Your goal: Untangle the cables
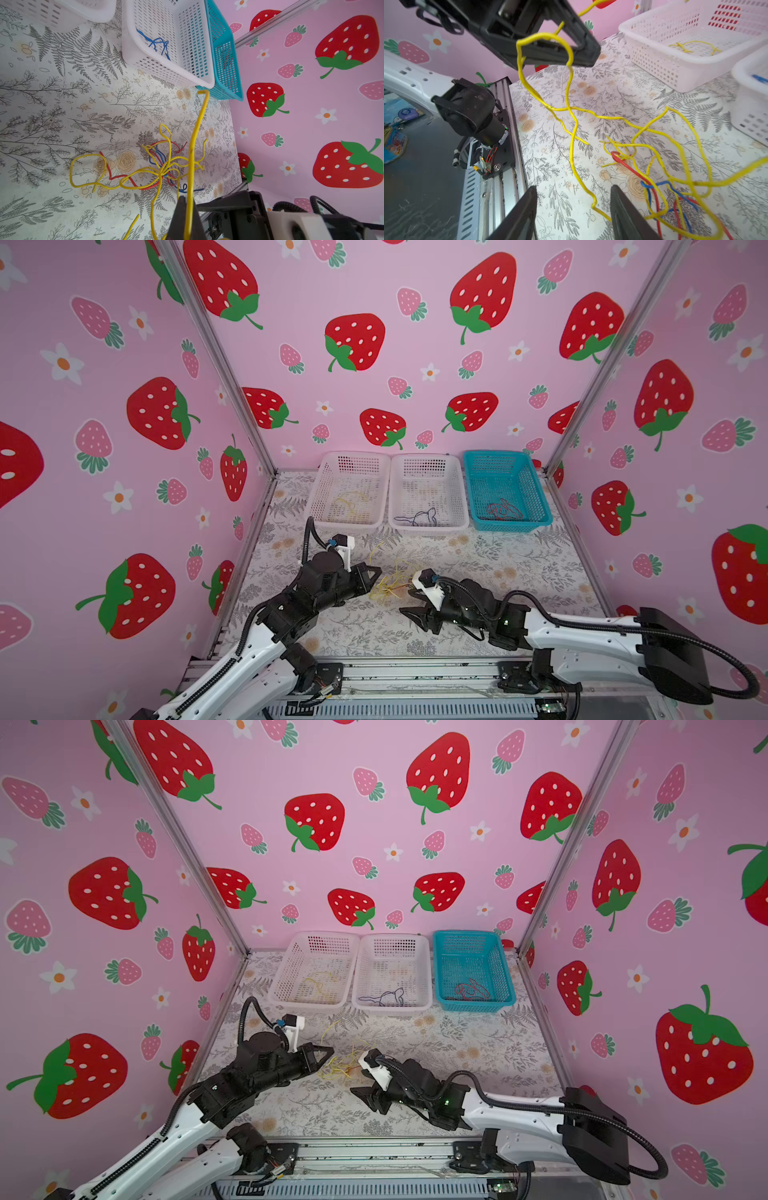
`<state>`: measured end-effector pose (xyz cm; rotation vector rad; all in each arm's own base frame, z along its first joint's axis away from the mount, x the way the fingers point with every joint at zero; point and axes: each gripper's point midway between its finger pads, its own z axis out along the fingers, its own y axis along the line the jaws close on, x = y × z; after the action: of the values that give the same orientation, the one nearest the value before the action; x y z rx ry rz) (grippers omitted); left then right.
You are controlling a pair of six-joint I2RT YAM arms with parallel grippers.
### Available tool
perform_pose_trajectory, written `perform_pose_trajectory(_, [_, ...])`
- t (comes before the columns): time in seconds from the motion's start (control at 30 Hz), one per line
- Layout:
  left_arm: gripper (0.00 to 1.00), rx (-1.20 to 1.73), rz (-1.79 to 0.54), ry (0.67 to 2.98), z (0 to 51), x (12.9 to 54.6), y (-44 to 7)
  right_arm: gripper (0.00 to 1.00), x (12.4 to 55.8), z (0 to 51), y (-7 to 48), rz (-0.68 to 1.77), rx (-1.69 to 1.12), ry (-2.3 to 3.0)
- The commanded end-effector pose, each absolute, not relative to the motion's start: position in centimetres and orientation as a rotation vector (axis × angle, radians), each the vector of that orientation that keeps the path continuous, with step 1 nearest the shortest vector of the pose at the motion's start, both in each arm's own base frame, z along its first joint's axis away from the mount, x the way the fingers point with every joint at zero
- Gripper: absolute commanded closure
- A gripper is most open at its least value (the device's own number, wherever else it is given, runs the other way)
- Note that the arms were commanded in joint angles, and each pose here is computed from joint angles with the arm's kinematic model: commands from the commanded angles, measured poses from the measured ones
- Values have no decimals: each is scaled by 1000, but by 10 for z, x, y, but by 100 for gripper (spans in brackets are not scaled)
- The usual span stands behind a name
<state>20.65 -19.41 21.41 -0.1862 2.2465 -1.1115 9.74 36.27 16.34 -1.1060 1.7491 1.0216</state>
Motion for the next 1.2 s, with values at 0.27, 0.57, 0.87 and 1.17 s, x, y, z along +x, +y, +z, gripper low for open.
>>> perform_pose_trajectory(0.27, [100,-193,-1134,2205,227,206,-192,81,112,173,391,978,-1076,1705])
perform_pose_trajectory(0.57, [100,-201,-1046,2250,206,201,-179,100,124,209,359,879,-996,1639])
perform_pose_trajectory(0.87, [100,-213,-953,2286,196,197,-159,100,181,254,270,798,-591,1673])
perform_pose_trajectory(1.17, [100,-255,-865,2322,187,198,-137,100,215,253,213,830,-325,1741])
